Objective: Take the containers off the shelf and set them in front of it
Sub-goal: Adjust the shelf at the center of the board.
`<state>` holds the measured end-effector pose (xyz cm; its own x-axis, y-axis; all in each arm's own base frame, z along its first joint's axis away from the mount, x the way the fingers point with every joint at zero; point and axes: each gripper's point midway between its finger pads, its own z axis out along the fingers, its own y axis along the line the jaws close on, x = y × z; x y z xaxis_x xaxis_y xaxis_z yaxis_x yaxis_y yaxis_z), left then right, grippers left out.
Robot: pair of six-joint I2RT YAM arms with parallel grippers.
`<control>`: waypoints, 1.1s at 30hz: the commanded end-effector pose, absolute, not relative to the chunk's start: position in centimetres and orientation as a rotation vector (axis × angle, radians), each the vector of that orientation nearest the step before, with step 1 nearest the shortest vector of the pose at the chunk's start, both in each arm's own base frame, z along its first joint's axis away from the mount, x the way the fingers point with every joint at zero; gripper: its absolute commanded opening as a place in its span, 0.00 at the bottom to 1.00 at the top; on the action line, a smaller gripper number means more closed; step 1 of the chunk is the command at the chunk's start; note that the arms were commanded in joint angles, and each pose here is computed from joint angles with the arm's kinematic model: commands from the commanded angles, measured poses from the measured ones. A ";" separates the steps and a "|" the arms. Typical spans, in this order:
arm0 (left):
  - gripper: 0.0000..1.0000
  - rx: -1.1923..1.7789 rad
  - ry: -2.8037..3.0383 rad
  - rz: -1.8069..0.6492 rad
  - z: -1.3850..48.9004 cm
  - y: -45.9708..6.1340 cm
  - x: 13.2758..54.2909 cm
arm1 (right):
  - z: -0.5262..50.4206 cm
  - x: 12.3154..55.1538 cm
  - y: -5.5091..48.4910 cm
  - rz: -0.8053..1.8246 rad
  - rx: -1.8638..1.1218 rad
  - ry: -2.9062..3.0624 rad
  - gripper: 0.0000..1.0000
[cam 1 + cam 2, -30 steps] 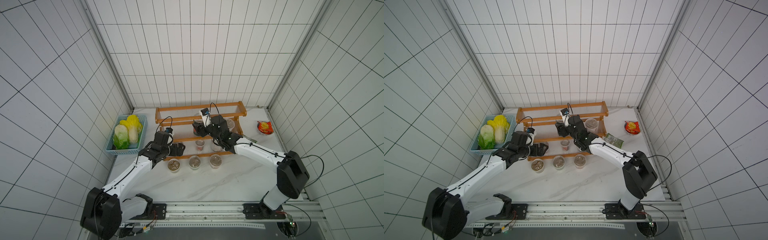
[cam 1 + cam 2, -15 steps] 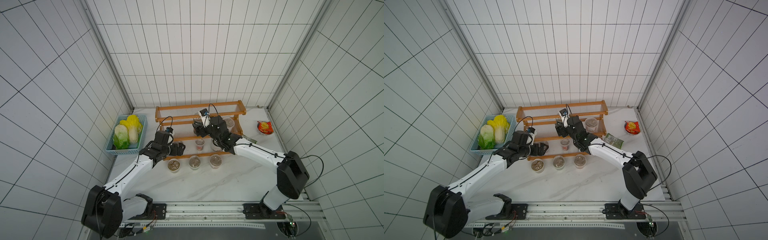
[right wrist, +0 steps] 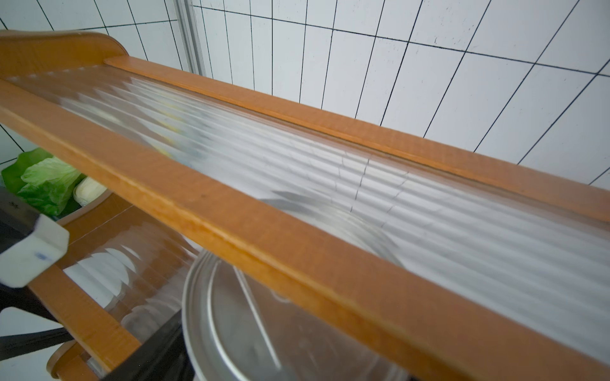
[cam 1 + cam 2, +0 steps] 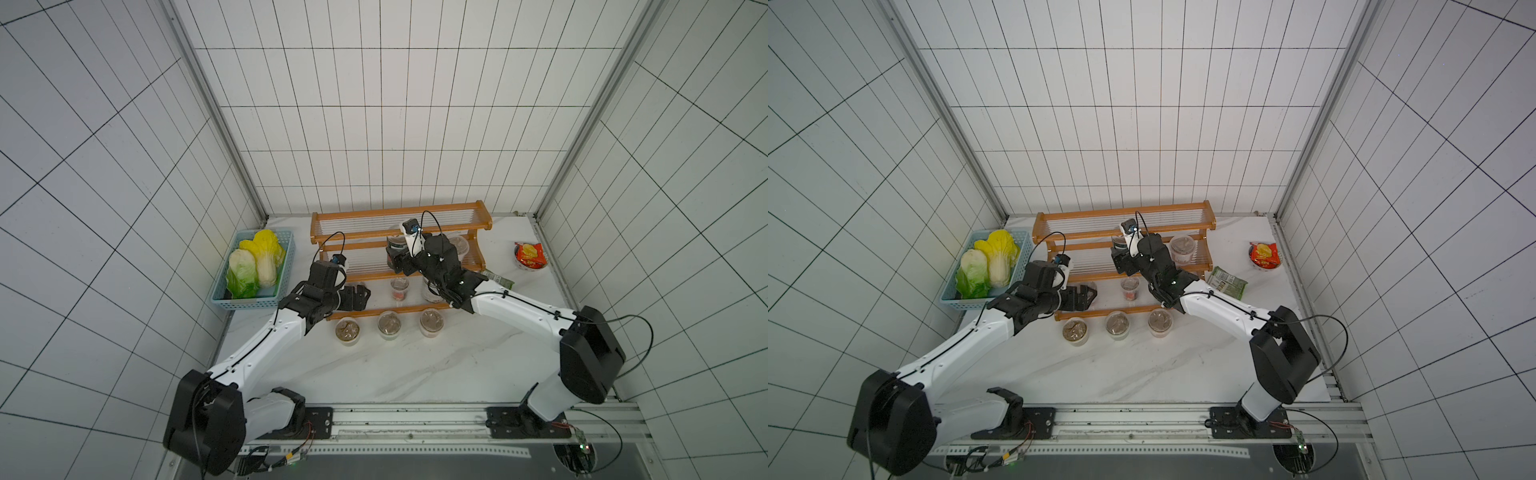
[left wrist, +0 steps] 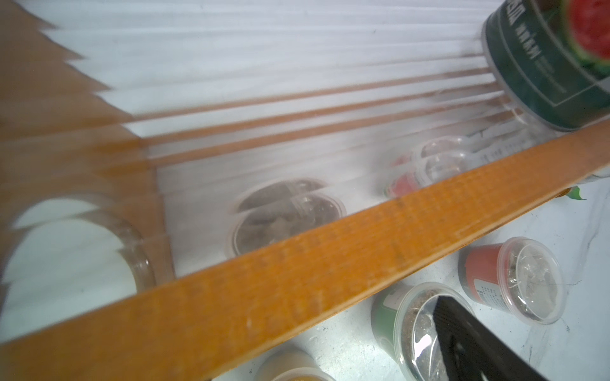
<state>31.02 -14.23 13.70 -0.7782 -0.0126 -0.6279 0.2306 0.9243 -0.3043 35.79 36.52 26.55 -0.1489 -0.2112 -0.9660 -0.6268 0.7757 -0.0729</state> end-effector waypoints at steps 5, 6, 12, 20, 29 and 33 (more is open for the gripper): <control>0.98 0.168 2.371 -0.497 15.1 -14.3 31.5 | 27.4 35.9 36.2 0.415 -0.611 1.686 0.91; 0.98 0.167 2.372 -0.495 15.0 -14.3 31.4 | 27.2 35.9 36.4 0.421 -0.612 1.688 0.91; 0.98 0.171 2.372 -0.491 14.9 -14.2 31.2 | 25.7 36.0 36.5 0.433 -0.607 1.705 0.91; 0.98 0.170 2.373 -0.490 14.9 -14.2 31.2 | 24.8 36.2 36.6 0.420 -0.611 1.724 0.94; 0.98 0.168 2.371 -0.490 15.2 -14.1 31.2 | 22.8 36.2 35.5 0.380 -0.575 1.773 0.95; 0.98 0.163 2.370 -0.486 15.3 -14.0 31.1 | 22.7 36.1 35.7 0.391 -0.578 1.768 0.94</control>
